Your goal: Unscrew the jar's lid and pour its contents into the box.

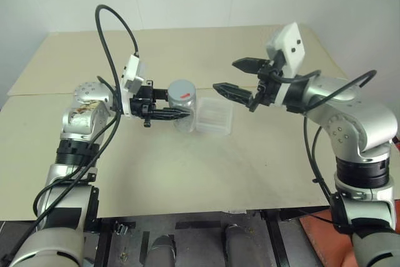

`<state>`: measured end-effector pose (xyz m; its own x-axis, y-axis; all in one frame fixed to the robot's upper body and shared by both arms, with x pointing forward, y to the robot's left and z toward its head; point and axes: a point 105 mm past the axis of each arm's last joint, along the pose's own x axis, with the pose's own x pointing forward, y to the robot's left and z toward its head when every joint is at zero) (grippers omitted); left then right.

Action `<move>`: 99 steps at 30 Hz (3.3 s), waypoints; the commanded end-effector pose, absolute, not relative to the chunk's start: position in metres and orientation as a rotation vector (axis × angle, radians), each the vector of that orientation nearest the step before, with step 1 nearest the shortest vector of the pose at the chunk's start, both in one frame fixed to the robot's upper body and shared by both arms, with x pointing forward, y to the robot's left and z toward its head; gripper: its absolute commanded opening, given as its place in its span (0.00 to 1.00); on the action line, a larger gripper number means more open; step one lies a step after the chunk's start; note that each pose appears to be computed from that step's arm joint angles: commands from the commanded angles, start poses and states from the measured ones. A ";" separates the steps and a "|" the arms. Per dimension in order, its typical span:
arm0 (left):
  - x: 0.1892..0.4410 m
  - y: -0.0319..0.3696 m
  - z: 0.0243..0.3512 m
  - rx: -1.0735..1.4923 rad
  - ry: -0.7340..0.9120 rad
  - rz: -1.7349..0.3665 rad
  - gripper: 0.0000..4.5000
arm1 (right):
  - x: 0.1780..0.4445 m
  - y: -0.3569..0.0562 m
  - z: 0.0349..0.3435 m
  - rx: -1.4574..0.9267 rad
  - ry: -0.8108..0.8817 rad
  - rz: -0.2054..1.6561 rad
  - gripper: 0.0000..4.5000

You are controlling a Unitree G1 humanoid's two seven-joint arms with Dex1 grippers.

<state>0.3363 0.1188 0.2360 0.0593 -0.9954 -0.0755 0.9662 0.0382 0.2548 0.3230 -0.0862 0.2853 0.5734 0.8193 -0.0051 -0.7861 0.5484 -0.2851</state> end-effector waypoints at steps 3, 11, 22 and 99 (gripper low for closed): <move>0.337 0.105 0.245 0.267 -0.197 -1.517 0.42 | 0.291 -0.067 0.304 -0.265 -0.227 1.086 0.99; 0.335 0.088 0.244 0.244 -0.220 -1.567 0.42 | 0.289 -0.035 0.298 -0.245 -0.226 1.137 0.99; 0.330 0.089 0.246 0.251 -0.230 -1.577 0.42 | 0.307 -0.008 0.293 -0.236 -0.217 1.151 0.99; 0.335 0.106 0.246 0.277 -0.197 -1.528 0.42 | 0.307 -0.040 0.297 -0.260 -0.222 1.075 0.99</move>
<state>0.3386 0.1036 0.2338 0.0460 -0.9981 -0.0412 0.9687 0.0345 0.2459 0.3091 -0.0273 0.2818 0.4300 0.9028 -0.0081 -0.8660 0.4098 -0.2866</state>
